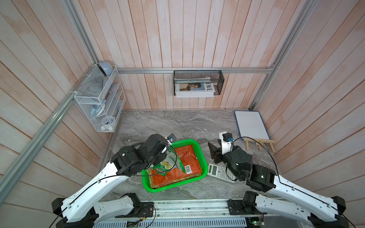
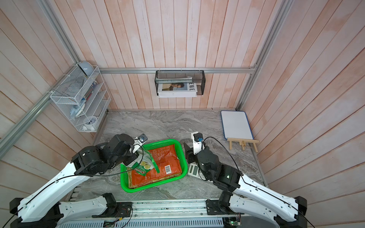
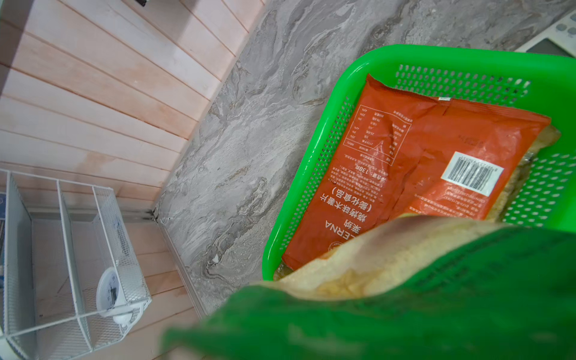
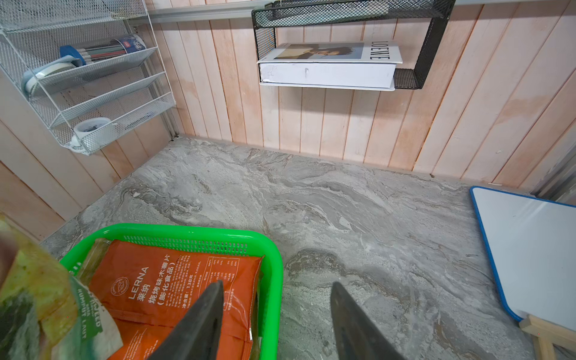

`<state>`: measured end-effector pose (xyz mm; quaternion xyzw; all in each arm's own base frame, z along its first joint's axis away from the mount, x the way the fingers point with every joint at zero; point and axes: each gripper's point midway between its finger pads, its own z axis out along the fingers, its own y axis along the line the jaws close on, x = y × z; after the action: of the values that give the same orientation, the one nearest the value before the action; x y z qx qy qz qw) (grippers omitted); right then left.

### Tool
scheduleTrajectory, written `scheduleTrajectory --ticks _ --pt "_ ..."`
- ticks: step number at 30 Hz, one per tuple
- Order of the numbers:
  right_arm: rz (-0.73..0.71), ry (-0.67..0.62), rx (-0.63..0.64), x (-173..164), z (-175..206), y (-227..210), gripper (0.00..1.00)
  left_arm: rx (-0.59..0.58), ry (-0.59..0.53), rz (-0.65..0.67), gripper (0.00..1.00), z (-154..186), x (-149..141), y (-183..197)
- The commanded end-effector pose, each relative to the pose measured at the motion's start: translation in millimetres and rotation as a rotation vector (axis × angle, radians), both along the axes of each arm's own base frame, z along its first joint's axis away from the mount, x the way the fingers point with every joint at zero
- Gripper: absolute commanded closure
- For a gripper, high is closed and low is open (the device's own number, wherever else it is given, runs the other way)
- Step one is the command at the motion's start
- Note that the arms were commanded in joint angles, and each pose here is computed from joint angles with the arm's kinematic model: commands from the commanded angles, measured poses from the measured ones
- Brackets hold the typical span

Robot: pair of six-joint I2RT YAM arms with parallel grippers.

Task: Put the potato chips into the basket
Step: Place the potato chip in the basket.

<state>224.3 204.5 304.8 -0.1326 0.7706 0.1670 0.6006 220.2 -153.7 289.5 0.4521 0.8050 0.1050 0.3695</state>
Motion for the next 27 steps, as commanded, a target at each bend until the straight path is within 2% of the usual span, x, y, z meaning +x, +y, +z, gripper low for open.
scheduleTrajectory --ticks 1,5,11,14,17,19,21,24,27 --pt "-0.028 0.0 -0.003 -1.8 -0.8 -8.9 0.42 -0.013 -0.037 -0.12 1.0 -1.7 9.8 -28.7" --pt "-0.035 -0.002 -0.007 -2.4 -1.3 -12.3 0.42 0.005 -0.052 -0.197 1.0 -16.3 22.9 -53.7" --pt "-0.047 -0.006 -0.009 -3.3 0.0 -17.5 0.42 0.036 0.045 -0.229 0.99 -50.9 44.8 -86.7" --pt "-0.05 -0.009 -0.011 -4.1 1.3 -20.2 0.42 0.061 0.126 -0.209 0.92 -70.1 54.7 -98.8" --pt "-0.054 -0.01 -0.016 -4.4 1.0 -22.4 0.41 0.06 0.185 -0.173 0.74 -79.3 62.3 -108.1" --pt "-0.054 -0.012 -0.016 -4.7 1.7 -22.7 0.41 0.02 0.164 -0.105 0.49 -70.4 72.8 -106.0" --pt "-0.053 -0.01 -0.018 -4.6 1.5 -22.1 0.41 -0.06 0.13 -0.005 0.36 -57.3 84.5 -93.7" --pt "-0.051 -0.008 -0.02 -4.4 0.9 -21.5 0.41 -0.223 0.131 0.216 0.33 -48.1 96.6 -54.7" --pt "-0.048 -0.002 -0.024 -3.9 -3.9 -19.4 0.41 -0.317 0.254 0.457 0.33 -73.6 85.2 -10.2"
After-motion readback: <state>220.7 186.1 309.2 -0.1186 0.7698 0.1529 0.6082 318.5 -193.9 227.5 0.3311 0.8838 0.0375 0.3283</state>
